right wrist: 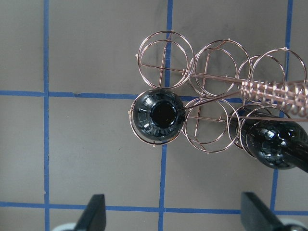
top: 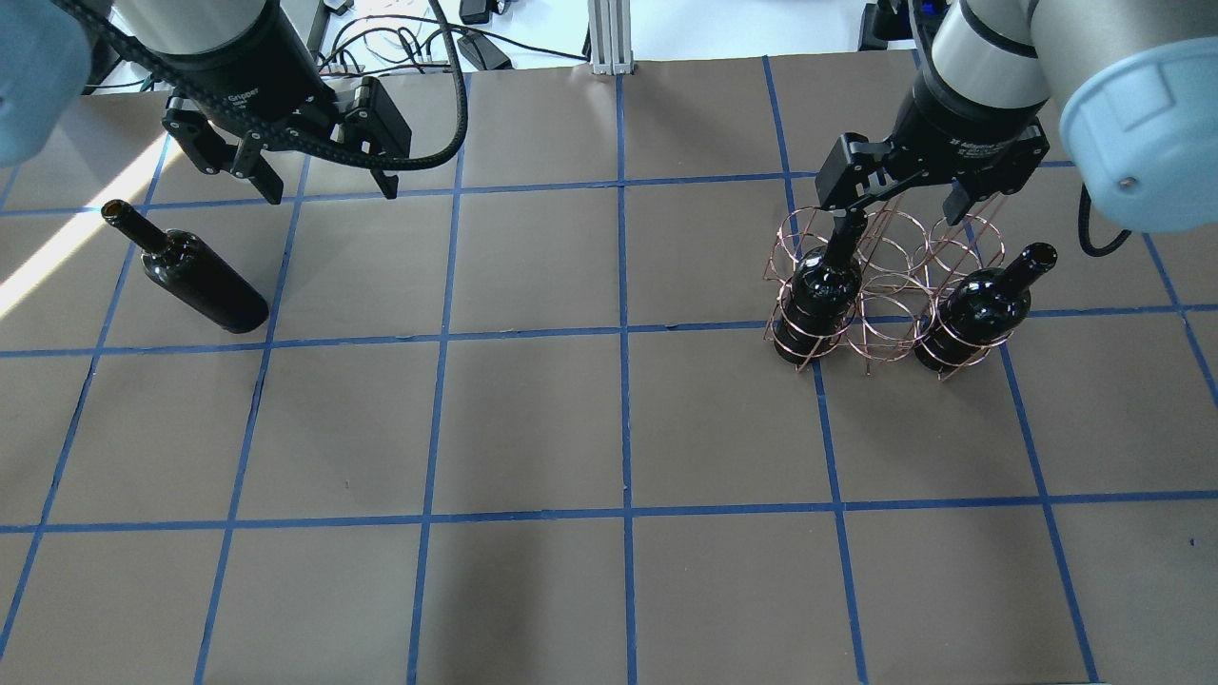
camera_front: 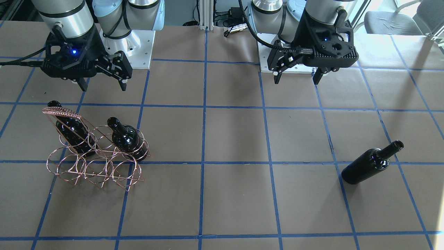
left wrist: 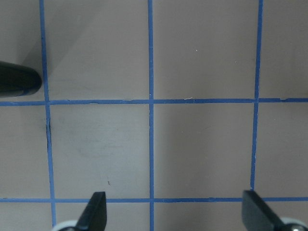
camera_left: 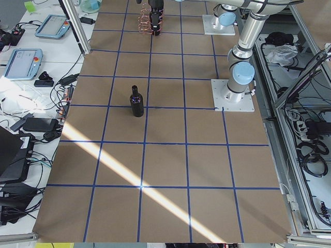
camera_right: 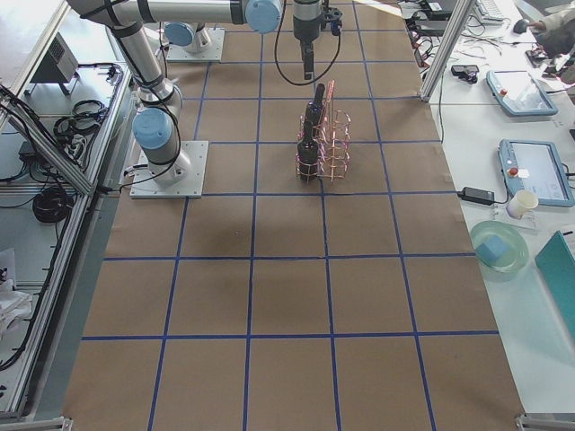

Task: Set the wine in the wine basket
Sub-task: 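Move the left gripper down over the neck of the lying wine bottle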

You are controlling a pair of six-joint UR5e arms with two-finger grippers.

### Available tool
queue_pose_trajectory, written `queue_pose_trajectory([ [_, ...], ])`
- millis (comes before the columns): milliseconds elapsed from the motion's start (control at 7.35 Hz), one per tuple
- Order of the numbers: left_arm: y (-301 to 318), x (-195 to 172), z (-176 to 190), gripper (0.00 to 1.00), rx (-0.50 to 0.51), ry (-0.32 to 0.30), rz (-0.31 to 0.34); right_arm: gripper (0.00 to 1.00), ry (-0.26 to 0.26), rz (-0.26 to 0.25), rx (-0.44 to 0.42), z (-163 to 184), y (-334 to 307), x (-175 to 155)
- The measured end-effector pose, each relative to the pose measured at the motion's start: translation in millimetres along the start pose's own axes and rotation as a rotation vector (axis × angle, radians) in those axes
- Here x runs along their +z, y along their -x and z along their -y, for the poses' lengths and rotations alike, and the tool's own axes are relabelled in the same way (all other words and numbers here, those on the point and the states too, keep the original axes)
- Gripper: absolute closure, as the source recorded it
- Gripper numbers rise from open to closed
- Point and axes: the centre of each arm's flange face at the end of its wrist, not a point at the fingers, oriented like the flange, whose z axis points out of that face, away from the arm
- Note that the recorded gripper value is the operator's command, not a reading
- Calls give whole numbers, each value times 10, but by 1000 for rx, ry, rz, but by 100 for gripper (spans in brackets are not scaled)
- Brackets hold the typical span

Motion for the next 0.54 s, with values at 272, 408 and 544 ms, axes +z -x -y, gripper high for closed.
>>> queue_pose_trajectory([
  [272,17,-1,5,0,-4,0,-1,0,0,0,1,0,0,1],
  [408,35,-7,17,0,-1,-2,-3,0,1,0,1,-1,0,2],
  [544,84,-18,47,0,7,-8,-3,0,4,-1,2,-3,0,8],
])
